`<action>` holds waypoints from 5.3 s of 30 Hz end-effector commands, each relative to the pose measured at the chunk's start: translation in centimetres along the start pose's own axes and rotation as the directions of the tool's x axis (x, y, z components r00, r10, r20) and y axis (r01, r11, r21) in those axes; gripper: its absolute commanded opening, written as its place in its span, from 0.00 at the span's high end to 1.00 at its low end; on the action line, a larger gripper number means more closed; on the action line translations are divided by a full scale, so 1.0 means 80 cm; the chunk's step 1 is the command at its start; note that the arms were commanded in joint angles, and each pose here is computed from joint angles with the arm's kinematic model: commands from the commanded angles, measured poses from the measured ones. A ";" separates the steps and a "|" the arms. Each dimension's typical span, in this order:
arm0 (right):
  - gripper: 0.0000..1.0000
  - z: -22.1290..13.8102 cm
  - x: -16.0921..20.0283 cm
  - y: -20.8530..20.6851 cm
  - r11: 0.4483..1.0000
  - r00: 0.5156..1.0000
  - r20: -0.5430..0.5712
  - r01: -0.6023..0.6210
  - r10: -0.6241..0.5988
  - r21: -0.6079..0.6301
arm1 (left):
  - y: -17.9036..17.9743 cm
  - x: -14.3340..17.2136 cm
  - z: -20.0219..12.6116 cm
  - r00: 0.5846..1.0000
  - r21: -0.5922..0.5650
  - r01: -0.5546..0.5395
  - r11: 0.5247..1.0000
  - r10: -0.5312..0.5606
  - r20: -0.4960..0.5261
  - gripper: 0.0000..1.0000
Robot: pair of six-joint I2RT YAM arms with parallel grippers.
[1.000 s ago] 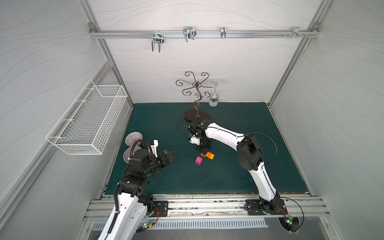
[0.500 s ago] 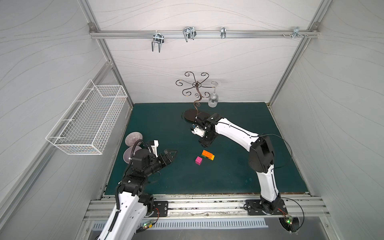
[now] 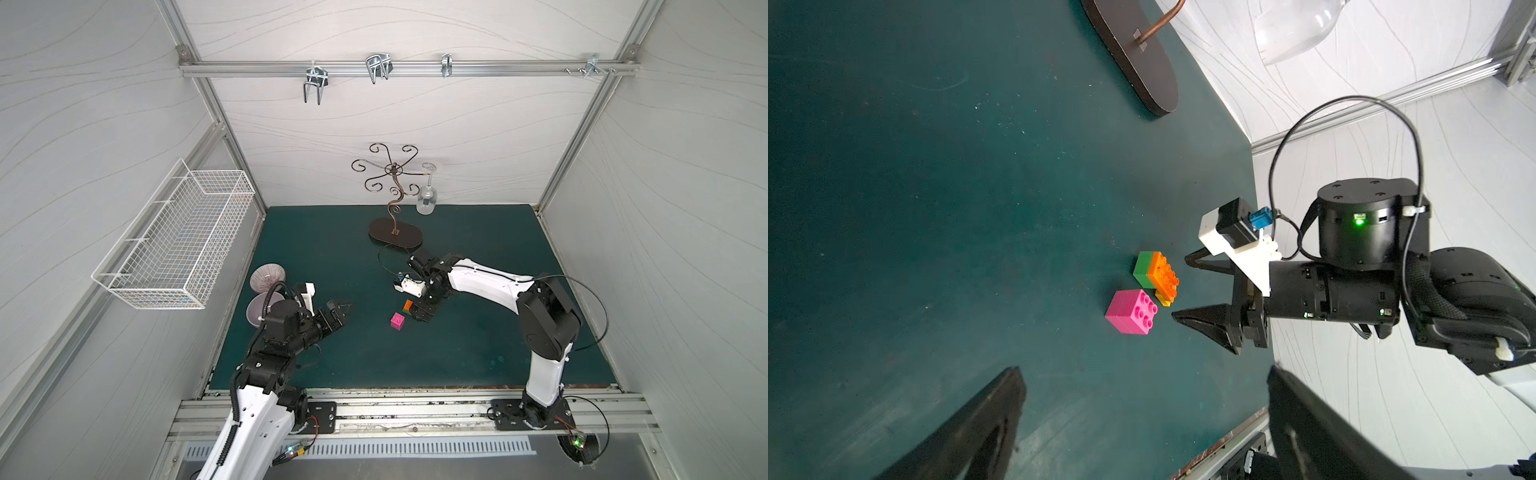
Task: Assemble the letter r with lego
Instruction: Pick up the lego brick from the center of the board, then assemble the lego brick with the lego brick.
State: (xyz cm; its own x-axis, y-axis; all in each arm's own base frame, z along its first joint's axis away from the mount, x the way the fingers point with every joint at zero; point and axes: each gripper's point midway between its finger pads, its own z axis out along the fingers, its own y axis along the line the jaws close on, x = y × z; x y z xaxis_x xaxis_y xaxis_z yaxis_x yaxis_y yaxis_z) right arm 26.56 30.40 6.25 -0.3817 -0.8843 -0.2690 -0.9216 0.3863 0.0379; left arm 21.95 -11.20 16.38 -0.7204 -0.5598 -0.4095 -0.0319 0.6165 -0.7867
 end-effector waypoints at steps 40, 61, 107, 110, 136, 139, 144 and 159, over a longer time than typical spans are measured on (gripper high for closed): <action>0.42 0.047 -0.018 -0.005 0.998 0.995 -0.069 0.069 -0.069 0.004 | 0.013 -0.003 0.003 1.000 -0.051 0.012 0.999 -0.011 0.016 0.10; 1.00 0.028 -0.023 -0.006 1.000 0.994 -0.109 0.030 -0.030 -0.003 | 0.015 0.001 0.003 1.000 -0.068 0.018 0.998 -0.019 -0.007 0.10; 1.00 -0.017 -0.027 0.088 0.999 0.941 -0.336 -0.050 0.052 0.014 | 0.095 0.075 0.037 0.890 -0.202 0.412 0.889 -0.440 -0.120 0.11; 1.00 -0.014 -0.030 0.086 0.999 0.940 -0.337 -0.047 0.050 0.016 | 0.098 0.079 0.038 0.890 -0.205 0.408 0.890 -0.438 -0.128 0.11; 1.00 0.005 -0.034 0.075 0.999 0.936 -0.350 -0.036 0.041 0.021 | 0.101 0.080 0.032 0.900 -0.209 0.392 0.896 -0.420 -0.117 0.10; 1.00 0.006 -0.036 0.075 0.999 0.937 -0.347 -0.036 0.041 0.021 | 0.101 0.080 0.033 0.900 -0.210 0.392 0.896 -0.421 -0.116 0.10; 1.00 0.007 -0.038 0.076 0.998 0.938 -0.343 -0.051 0.055 0.021 | 0.102 0.081 0.035 0.899 -0.210 0.391 0.896 -0.421 -0.122 0.10; 1.00 0.019 -0.024 0.080 0.996 0.924 -0.372 -0.086 0.086 0.018 | 0.104 0.082 0.036 0.897 -0.213 0.395 0.894 -0.425 -0.121 0.10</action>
State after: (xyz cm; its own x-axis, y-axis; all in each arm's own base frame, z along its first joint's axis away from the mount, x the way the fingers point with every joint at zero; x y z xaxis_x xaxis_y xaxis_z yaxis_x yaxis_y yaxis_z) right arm 22.13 35.77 6.94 -0.4417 -0.8954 0.0556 -0.8958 0.4436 0.0282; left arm 18.56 -11.26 5.55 -0.7149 -0.6980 0.0407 -0.4795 0.4471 -0.7551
